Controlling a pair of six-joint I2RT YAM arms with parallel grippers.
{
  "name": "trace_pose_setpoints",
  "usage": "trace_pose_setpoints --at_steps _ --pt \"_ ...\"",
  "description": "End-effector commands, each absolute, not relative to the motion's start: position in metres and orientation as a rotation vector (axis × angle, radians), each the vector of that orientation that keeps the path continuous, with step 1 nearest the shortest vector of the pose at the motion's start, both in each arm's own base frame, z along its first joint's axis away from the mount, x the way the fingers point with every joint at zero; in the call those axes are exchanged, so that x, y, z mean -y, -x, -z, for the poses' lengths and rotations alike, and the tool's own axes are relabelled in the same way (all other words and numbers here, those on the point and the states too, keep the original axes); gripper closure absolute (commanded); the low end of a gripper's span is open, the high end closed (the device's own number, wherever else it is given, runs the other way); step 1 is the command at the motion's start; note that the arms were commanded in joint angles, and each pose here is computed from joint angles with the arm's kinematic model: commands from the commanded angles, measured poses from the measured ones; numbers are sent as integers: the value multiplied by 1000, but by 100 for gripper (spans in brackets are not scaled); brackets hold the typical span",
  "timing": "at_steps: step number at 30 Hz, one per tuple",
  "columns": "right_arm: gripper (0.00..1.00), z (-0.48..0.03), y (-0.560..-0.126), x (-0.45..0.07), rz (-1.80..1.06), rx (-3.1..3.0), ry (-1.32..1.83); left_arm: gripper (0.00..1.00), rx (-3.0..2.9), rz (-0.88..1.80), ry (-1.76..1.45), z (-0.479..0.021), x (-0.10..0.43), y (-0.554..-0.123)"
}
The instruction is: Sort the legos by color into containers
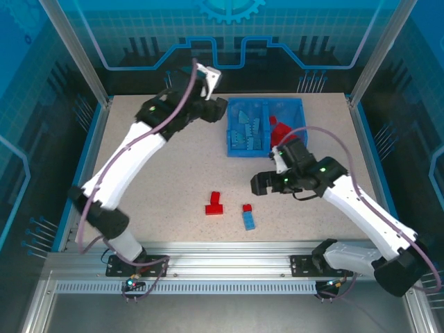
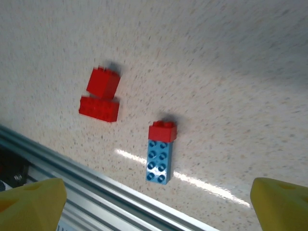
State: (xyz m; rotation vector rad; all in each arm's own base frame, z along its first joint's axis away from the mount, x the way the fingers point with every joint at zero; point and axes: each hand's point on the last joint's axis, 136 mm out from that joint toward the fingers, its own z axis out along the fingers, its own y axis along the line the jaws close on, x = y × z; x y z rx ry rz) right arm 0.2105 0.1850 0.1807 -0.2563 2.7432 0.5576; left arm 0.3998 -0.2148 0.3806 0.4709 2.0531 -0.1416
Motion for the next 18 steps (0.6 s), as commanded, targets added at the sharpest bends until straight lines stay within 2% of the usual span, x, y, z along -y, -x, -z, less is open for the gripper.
trace_pose_setpoints --at_steps 1,4,9,13,18 --pt "1 -156 -215 -201 -495 -2767 251 13 -2121 259 -682 -339 227 -361" --pt "0 -129 -216 -215 -427 -2808 317 1 -2108 425 -875 -312 235 -310" --pt "3 -84 -217 -228 -302 -2889 380 1 -2021 543 -962 -282 233 -256" --pt "14 -58 -218 -236 -210 -2940 416 1 -1994 588 -945 -264 226 -230" --pt "31 -34 -214 -238 -138 -3008 421 1 -2009 609 -930 -243 220 -219"
